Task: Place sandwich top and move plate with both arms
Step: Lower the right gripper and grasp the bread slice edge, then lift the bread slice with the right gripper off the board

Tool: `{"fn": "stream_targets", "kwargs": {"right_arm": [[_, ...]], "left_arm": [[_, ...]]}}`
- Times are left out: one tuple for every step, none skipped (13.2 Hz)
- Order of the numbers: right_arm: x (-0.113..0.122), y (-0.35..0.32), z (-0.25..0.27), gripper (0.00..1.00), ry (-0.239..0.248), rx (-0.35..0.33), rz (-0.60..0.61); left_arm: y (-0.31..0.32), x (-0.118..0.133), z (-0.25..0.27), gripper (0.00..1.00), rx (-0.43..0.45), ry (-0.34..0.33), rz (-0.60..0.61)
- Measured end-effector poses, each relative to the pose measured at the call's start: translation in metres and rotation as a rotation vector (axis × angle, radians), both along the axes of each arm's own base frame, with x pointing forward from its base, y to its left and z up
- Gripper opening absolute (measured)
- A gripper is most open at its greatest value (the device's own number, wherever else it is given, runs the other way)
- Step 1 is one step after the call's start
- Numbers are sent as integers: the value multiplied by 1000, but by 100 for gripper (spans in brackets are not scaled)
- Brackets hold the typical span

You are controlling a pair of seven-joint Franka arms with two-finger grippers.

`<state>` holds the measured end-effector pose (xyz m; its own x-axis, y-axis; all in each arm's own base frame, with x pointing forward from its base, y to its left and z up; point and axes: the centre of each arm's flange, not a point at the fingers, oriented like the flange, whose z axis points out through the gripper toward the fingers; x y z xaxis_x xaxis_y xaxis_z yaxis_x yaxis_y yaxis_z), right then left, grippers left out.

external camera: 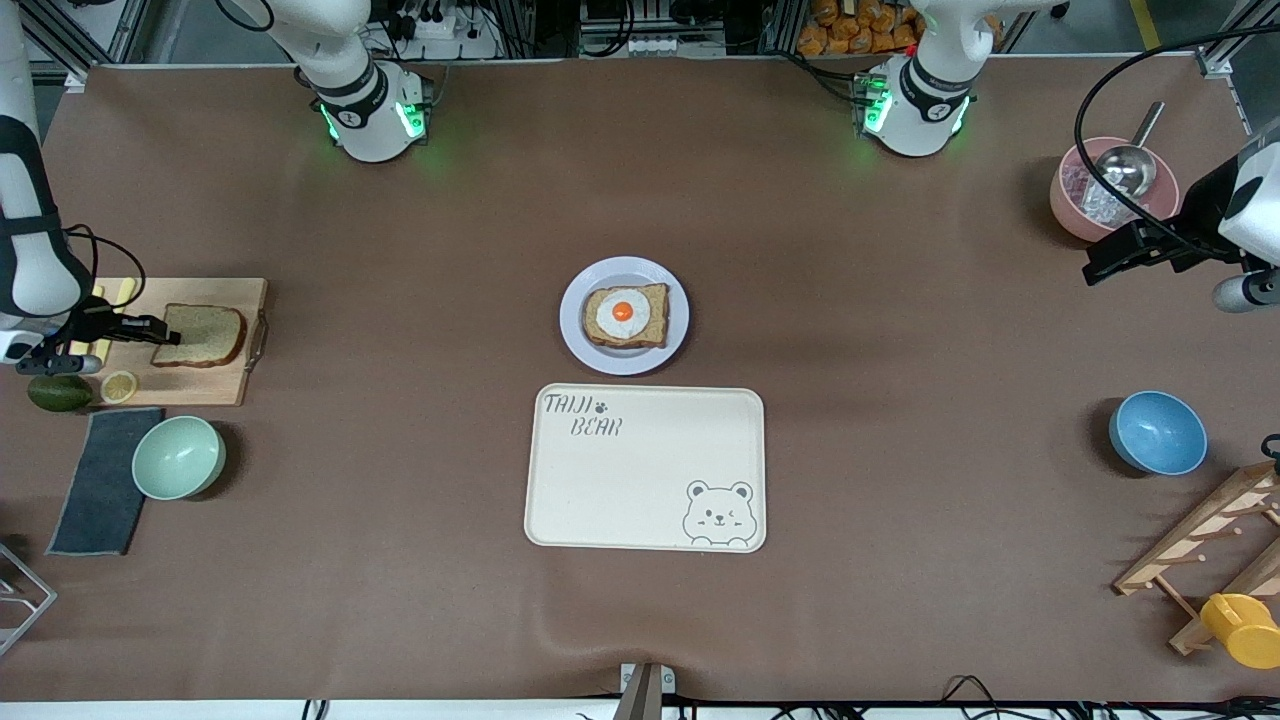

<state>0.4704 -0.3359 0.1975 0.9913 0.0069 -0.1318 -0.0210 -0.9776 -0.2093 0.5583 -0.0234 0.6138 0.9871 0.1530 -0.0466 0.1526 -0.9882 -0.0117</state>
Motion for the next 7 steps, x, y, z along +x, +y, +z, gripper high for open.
{"fn": "stream_targets", "kwargs": {"right_arm": [[0,0,0,25,-3,2,14],[0,0,0,22,-6,3,24],[1,0,1,16,-7,3,27],[1,-1,1,8,-7,4,28],[1,-1,2,7,-8,3,28],[1,-1,2,7,-8,3,28],[1,-1,3,7,-8,3,28]], "left_arm": [[0,0,0,100,0,0,0],[0,0,0,100,0,0,0],[0,0,0,100,0,0,0],[0,0,0,100,0,0,0],[0,0,0,100,0,0,0],[0,0,0,100,0,0,0],[0,0,0,100,0,0,0]]}}
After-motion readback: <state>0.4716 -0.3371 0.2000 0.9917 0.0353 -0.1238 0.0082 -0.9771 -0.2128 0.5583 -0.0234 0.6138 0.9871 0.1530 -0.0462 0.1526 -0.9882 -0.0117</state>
